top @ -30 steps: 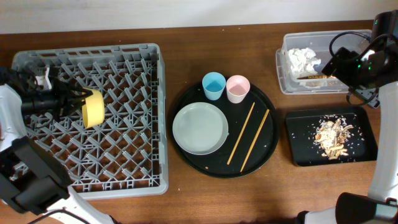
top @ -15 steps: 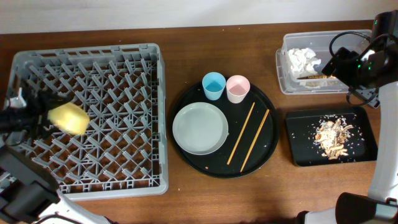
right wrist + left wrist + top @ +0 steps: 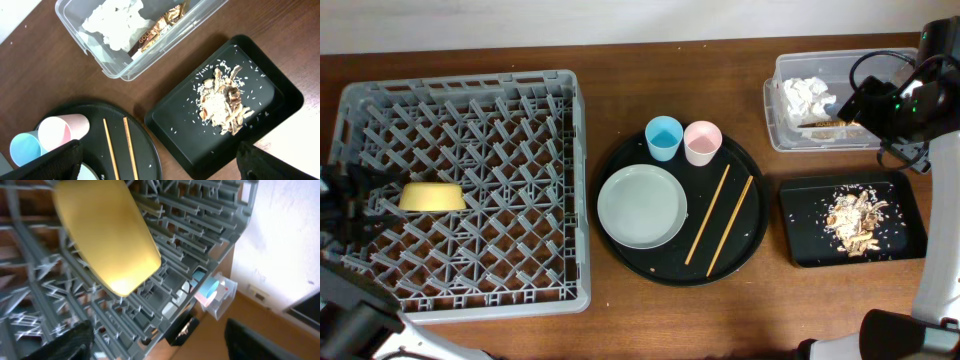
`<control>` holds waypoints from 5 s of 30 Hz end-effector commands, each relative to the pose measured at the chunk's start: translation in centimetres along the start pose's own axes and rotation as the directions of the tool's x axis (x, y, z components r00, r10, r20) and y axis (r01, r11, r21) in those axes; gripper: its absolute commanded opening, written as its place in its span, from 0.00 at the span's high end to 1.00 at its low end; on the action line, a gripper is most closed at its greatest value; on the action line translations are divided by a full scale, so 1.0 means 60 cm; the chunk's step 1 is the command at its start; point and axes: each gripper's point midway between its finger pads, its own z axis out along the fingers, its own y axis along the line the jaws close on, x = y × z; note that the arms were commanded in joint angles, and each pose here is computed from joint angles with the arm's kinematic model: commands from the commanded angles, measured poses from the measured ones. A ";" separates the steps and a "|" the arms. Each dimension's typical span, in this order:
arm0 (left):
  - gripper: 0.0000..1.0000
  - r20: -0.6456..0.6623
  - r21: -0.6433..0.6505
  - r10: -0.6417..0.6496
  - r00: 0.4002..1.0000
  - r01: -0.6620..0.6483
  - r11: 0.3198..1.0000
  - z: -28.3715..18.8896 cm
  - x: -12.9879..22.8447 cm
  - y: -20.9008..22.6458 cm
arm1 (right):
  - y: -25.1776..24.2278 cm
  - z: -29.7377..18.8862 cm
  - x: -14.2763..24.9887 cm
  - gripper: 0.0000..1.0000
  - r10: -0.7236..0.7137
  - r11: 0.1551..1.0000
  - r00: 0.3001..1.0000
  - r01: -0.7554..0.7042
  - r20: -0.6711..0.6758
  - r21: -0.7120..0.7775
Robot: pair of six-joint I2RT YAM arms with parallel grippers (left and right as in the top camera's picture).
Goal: Sort waste into correct bins and load items into the dishwasher rack
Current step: 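Lower the yellow bowl into the rack and open the left gripper, then move the left gripper back to the chopsticks on the round tray, then grasp one wooden chopstick with the left gripper, then carry the chopstick to the rack and drop it in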
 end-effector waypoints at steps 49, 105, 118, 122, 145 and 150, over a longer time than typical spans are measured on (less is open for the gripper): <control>1.00 0.359 -0.493 -0.035 0.933 0.222 0.841 -0.053 0.005 0.047 | -0.001 -0.001 -0.004 0.01 -0.007 1.000 1.000 0.007 0.006 0.004; 0.70 -0.429 -0.061 0.903 -0.009 -0.997 -0.038 0.717 0.700 -0.174 | -0.001 -0.001 -0.004 0.01 -0.007 1.000 1.000 0.007 0.006 0.004; 0.70 -0.453 -0.108 0.888 -0.072 -0.985 -0.135 0.755 0.718 -0.128 | -0.001 -0.001 -0.004 0.01 -0.007 1.000 1.000 0.007 0.006 0.004; 0.70 -0.490 -0.116 0.869 -0.066 -0.983 -0.141 0.767 0.710 -0.102 | -0.001 -0.001 -0.004 0.01 -0.007 1.000 1.000 0.007 0.006 0.005; 0.99 -0.500 -0.133 0.863 -0.076 -0.978 -0.163 0.690 0.743 -0.195 | -0.001 -0.001 -0.004 0.01 -0.007 1.000 1.000 0.007 0.006 0.004; 0.99 -0.467 -0.146 0.882 -0.057 -0.979 -0.141 0.612 0.748 -0.278 | -0.001 -0.001 -0.004 0.01 -0.007 1.000 1.000 0.007 0.006 0.005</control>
